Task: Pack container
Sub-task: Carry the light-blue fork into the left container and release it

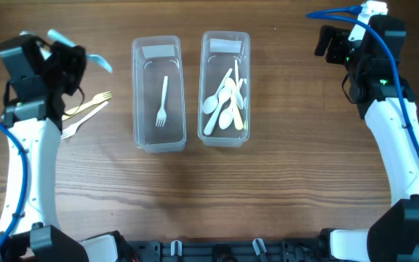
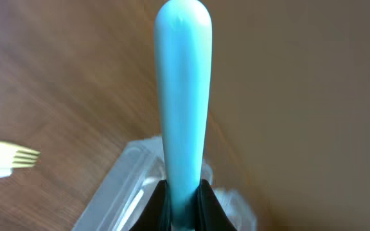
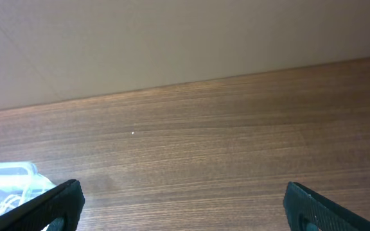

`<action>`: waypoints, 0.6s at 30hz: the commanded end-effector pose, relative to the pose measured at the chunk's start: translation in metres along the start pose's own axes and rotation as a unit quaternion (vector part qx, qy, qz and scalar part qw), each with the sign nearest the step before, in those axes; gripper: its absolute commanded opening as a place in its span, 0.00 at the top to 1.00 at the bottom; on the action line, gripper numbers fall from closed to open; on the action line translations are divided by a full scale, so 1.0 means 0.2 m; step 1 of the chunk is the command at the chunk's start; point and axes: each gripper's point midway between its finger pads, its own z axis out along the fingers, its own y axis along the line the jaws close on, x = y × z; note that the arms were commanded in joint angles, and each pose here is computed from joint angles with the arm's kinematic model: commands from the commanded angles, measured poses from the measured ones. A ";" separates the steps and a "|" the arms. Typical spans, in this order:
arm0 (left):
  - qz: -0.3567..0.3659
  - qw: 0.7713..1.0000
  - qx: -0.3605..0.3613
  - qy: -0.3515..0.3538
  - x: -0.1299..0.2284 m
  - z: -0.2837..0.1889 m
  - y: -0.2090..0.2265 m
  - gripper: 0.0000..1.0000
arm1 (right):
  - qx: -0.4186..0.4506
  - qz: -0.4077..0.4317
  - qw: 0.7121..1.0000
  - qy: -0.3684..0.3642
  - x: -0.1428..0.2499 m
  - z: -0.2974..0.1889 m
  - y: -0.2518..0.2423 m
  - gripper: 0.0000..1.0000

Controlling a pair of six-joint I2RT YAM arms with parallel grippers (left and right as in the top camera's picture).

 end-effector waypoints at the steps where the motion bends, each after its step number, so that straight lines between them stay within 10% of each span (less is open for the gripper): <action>1: 0.188 0.980 0.044 0.040 0.17 0.02 -0.14 0.96 | 0.009 -0.002 1.000 -0.009 -0.03 -0.02 -0.02 0.00; 14: 0.302 0.946 0.017 0.118 0.53 0.19 -0.12 0.93 | 0.009 -0.002 1.000 -0.009 -0.03 -0.02 -0.02 0.00; 16: 0.301 0.945 0.011 0.130 0.56 0.21 -0.09 0.80 | 0.009 -0.002 1.000 -0.009 -0.03 -0.02 -0.02 0.00; 18: 0.301 0.944 0.009 0.134 0.57 0.21 -0.08 0.45 | 0.009 -0.002 1.000 -0.009 -0.03 -0.02 -0.02 0.00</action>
